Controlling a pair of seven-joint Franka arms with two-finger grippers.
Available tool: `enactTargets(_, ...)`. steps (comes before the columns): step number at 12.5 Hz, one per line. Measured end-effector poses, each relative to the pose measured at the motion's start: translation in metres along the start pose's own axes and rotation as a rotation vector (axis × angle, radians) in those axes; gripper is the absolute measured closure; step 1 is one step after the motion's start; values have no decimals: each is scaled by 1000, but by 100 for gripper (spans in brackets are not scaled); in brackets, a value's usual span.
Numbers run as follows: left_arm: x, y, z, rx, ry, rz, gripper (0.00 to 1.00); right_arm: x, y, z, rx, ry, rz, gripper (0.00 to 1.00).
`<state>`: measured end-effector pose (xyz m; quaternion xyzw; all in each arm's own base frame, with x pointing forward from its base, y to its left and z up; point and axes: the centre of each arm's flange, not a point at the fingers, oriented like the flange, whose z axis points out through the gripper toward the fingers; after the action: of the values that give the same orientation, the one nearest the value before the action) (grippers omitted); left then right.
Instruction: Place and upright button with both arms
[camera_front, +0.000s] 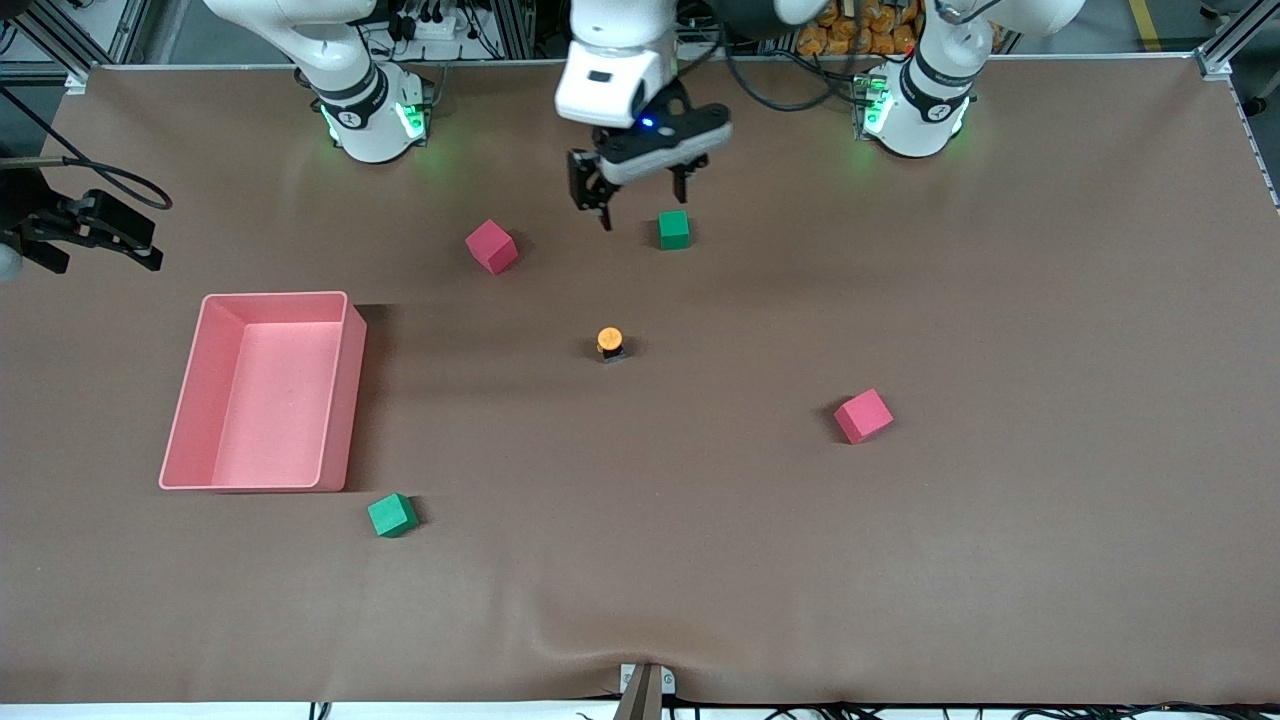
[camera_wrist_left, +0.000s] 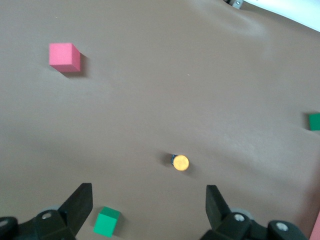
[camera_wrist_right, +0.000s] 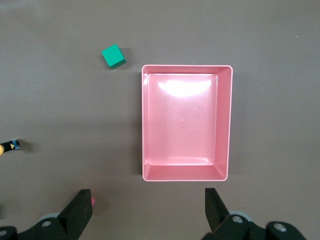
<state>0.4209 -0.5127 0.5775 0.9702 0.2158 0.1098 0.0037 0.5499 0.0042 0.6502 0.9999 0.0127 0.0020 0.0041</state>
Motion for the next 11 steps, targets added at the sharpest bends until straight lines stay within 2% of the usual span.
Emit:
enactTargets(5, 111, -47, 6, -16, -100, -9, 0, 0, -6, 1, 0, -3, -12, 0)
enactTargets(7, 148, -72, 4, -11, -114, 5, 0, 0, -6, 0, 0, -3, -12, 0)
enactTargets(11, 177, -99, -3, -23, -152, 95, 0, 0, -6, -5, -1, 8, -11, 0)
